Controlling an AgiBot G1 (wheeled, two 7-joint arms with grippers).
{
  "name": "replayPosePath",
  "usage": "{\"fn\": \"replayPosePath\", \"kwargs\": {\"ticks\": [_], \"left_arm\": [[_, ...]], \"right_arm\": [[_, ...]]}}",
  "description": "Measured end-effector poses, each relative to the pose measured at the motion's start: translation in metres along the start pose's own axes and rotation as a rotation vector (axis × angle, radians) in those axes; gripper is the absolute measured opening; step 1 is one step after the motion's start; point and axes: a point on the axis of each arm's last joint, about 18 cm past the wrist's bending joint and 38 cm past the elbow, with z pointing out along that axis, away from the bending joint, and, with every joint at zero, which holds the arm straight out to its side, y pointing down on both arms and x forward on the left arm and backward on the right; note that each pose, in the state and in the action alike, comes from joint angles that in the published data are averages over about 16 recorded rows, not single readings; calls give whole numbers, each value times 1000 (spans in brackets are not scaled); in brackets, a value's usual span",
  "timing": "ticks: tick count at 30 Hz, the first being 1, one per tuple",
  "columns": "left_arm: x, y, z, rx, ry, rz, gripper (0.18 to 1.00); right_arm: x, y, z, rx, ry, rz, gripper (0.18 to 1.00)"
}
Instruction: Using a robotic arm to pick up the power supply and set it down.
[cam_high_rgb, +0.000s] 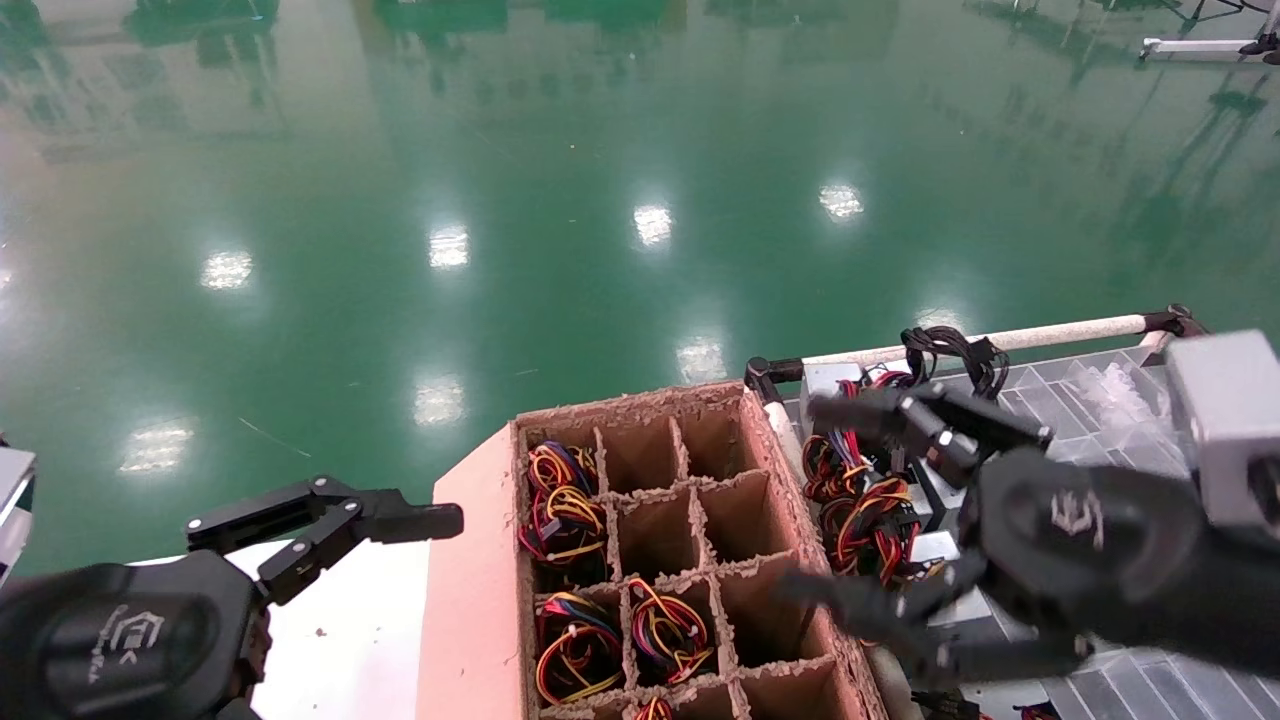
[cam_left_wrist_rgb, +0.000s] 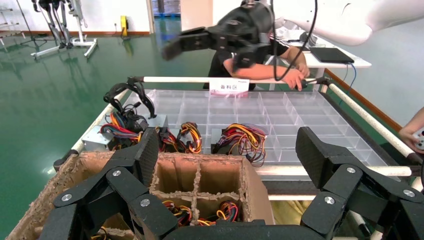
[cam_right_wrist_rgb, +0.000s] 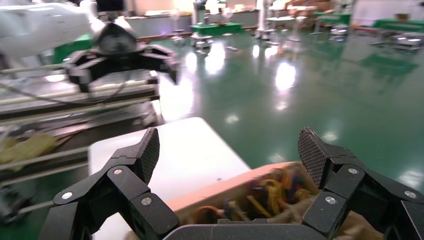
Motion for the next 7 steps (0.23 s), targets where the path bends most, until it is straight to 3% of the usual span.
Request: {"fn": "replayPosePath", "kwargs": {"ticks": [7], "left_arm": [[0, 0, 0, 0, 0, 0, 1001]], "right_arm": [[-16, -3, 6, -15, -58, 2, 1000]]}}
